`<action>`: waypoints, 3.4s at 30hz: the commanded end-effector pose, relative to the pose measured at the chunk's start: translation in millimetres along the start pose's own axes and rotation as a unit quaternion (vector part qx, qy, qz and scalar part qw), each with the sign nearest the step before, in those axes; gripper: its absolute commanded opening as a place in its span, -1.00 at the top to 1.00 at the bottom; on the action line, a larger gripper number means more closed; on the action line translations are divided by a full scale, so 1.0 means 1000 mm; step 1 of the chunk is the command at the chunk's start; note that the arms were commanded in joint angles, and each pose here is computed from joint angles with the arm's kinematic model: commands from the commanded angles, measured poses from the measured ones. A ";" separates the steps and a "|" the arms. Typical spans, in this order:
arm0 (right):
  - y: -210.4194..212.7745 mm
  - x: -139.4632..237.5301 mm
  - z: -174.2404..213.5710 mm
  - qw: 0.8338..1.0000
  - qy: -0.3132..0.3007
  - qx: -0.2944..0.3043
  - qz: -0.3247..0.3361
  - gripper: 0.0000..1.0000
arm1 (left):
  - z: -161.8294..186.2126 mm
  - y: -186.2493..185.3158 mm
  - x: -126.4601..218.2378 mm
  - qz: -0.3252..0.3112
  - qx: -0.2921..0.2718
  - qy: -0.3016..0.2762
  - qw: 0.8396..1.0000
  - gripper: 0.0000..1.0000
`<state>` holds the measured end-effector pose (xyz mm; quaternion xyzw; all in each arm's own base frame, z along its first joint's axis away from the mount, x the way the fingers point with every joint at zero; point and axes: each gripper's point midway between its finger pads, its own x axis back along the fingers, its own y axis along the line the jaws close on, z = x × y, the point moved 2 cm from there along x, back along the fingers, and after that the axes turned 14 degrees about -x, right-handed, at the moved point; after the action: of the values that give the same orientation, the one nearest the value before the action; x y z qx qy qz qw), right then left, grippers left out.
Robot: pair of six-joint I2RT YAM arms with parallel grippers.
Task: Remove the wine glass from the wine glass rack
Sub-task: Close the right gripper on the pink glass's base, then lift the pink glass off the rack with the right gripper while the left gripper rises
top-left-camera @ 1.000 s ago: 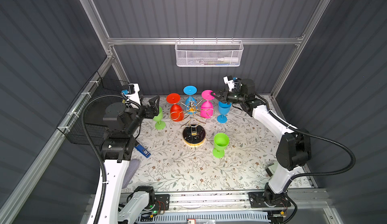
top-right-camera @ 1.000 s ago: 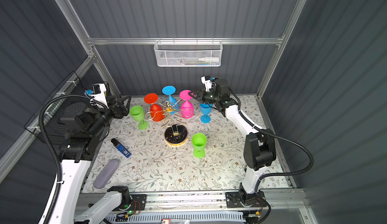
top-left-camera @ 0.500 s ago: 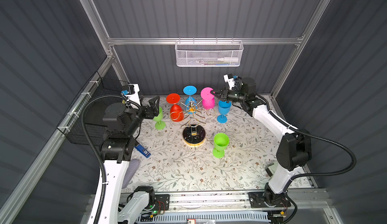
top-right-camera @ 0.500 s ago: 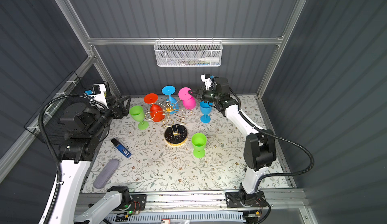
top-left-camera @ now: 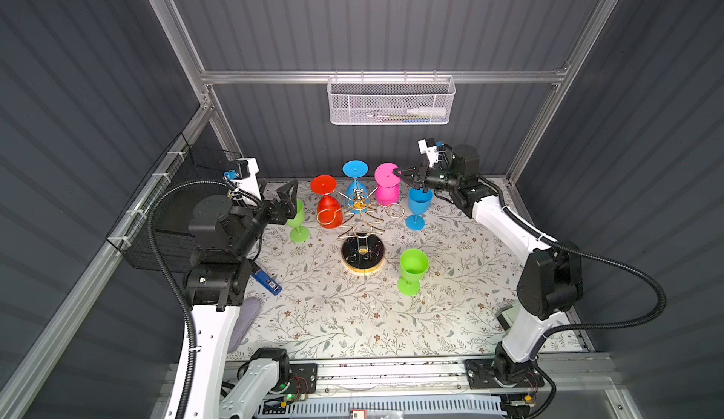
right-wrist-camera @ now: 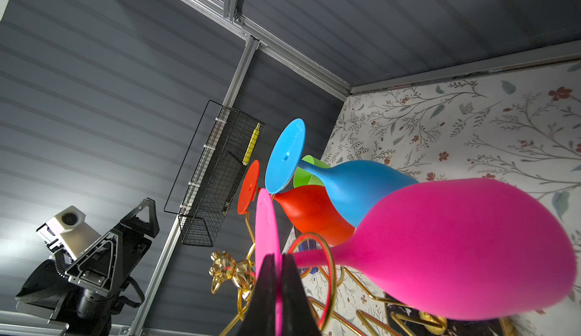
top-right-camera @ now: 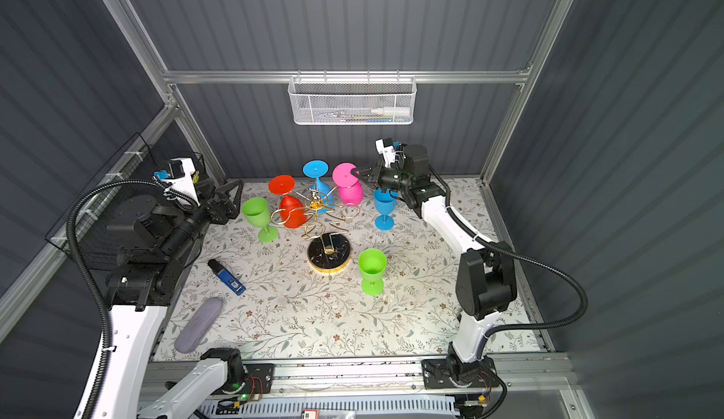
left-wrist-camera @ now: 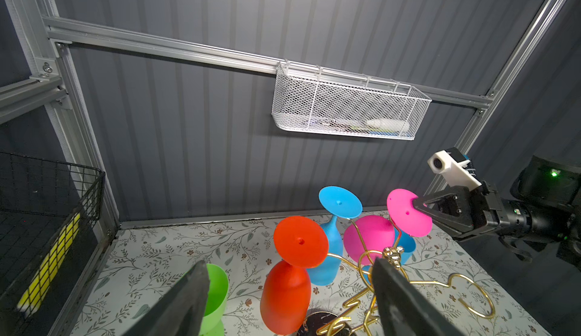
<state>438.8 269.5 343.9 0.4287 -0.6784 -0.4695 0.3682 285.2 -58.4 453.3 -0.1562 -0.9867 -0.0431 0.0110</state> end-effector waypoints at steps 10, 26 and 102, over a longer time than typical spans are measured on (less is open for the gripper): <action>0.040 0.004 0.016 0.998 0.023 0.027 -0.043 1.00 | -0.006 0.001 0.007 -0.005 0.007 -0.011 1.000 -0.69; 0.033 0.012 0.037 0.999 0.032 0.022 -0.022 1.00 | -0.004 0.001 0.007 -0.006 0.019 -0.014 1.000 -0.73; 0.204 0.164 0.069 0.958 -0.092 0.230 -0.143 1.00 | -0.022 -0.083 -0.035 0.384 0.211 -0.091 0.894 -0.57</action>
<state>291.7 174.7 493.3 0.4785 -0.7631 -0.3996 0.1703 310.6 -137.4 454.6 -0.4498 -0.8737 0.1851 -0.0111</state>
